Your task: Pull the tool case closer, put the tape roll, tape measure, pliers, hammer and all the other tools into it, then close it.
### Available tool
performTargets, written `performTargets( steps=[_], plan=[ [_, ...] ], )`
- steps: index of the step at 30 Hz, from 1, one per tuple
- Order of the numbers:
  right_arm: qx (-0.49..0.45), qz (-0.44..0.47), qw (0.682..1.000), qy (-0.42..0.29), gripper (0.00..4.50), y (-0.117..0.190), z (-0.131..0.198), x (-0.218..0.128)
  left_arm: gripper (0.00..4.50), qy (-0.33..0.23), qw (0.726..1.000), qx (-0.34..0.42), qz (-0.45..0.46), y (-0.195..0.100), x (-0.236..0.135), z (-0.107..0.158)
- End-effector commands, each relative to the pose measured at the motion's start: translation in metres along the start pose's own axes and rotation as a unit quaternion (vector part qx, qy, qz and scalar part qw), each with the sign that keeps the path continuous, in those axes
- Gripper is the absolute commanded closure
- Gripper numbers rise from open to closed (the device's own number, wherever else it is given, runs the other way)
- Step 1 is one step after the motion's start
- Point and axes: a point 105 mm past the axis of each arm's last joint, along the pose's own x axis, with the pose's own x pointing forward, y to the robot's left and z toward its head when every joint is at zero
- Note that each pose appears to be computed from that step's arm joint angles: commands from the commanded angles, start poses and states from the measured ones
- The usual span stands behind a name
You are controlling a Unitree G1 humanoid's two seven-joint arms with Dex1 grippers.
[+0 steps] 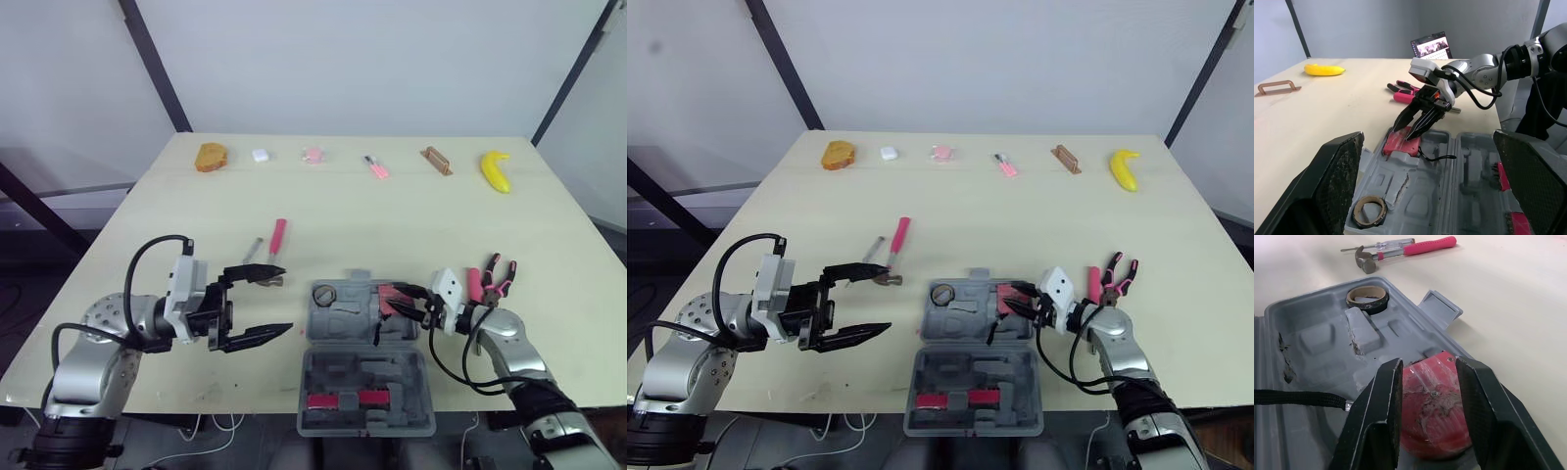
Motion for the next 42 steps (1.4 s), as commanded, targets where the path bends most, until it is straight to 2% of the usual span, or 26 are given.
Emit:
performTargets(
  steps=[1, 6, 13, 18, 26, 29, 32, 35, 39, 42],
  plan=[
    [0.049, 0.004, 0.992, 0.117, 2.71, 0.01, -0.056, -0.007, 0.0, -0.004, 1.0, 0.013, 0.004, 0.0, -0.002, 0.005],
    [0.082, 0.021, 0.978, 0.193, 2.71, 0.023, -0.087, -0.013, 0.0, -0.002, 1.0, 0.007, 0.008, 0.0, -0.003, 0.001],
    [0.071, 0.011, 0.981, 0.183, 2.71, 0.022, -0.084, -0.012, 0.0, -0.001, 1.0, -0.003, 0.018, -0.001, -0.003, -0.004],
    [-0.016, -0.027, 0.998, 0.052, 2.71, 0.0, -0.019, -0.007, 0.0, 0.001, 0.998, -0.026, 0.06, 0.004, -0.009, -0.016],
    [-0.038, -0.067, 0.995, -0.059, 2.71, -0.002, 0.03, -0.03, 0.0, 0.004, 0.987, -0.048, 0.152, 0.013, -0.023, -0.031],
    [-0.039, -0.099, 0.989, -0.106, 2.71, -0.005, 0.047, -0.048, 0.0, 0.006, 0.981, -0.055, 0.187, 0.015, -0.03, -0.037],
    [-0.034, -0.137, 0.983, -0.116, 2.71, -0.01, 0.049, -0.072, 0.0, 0.013, 0.975, -0.07, 0.211, 0.014, -0.039, -0.045],
    [-0.021, -0.2, 0.974, -0.109, 2.71, -0.018, 0.039, -0.111, 0.0, 0.022, 0.964, -0.078, 0.252, 0.012, -0.055, -0.056],
    [-0.007, -0.257, 0.962, -0.092, 2.71, -0.019, 0.024, -0.148, 0.0, 0.027, 0.954, -0.086, 0.288, 0.009, -0.069, -0.066],
    [0.029, -0.32, 0.945, -0.066, 2.71, -0.008, -0.001, -0.198, 0.0, 0.026, 0.928, -0.11, 0.354, 0.005, -0.098, -0.079]
  ],
)
